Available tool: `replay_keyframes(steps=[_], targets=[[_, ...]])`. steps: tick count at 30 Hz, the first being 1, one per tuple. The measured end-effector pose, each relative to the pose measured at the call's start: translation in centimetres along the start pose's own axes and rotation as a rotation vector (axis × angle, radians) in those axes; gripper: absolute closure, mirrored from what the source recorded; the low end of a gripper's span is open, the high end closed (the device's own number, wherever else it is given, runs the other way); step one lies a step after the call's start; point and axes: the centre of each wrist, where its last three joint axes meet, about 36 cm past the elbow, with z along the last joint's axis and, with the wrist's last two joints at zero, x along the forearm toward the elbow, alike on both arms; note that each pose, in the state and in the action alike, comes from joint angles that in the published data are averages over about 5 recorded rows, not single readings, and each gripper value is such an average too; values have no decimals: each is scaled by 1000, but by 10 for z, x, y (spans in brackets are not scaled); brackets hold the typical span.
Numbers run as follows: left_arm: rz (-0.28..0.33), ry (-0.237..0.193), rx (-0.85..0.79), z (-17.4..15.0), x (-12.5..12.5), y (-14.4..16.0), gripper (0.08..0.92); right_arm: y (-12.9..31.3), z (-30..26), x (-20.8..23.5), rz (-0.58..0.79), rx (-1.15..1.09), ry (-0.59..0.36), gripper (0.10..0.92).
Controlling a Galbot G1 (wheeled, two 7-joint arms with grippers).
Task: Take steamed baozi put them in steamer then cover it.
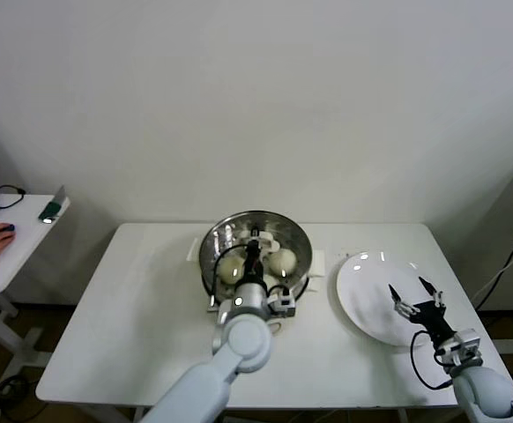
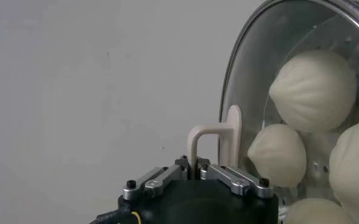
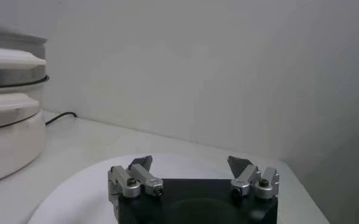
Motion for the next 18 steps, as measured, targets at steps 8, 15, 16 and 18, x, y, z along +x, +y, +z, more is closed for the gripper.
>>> replay_keyframes(steps=[8, 15, 16, 18], targets=[[16, 1, 14, 3, 5, 1, 735, -1, -1, 1, -3, 6, 11, 200], [17, -2, 40, 14, 15, 10, 536, -2, -9, 1, -4, 4, 44, 200], [16, -2, 46, 16, 18, 12, 510, -3, -10, 1, -5, 3, 50, 200], [11, -3, 55, 21, 23, 16, 449, -4, -12, 0, -5, 3, 63, 200]])
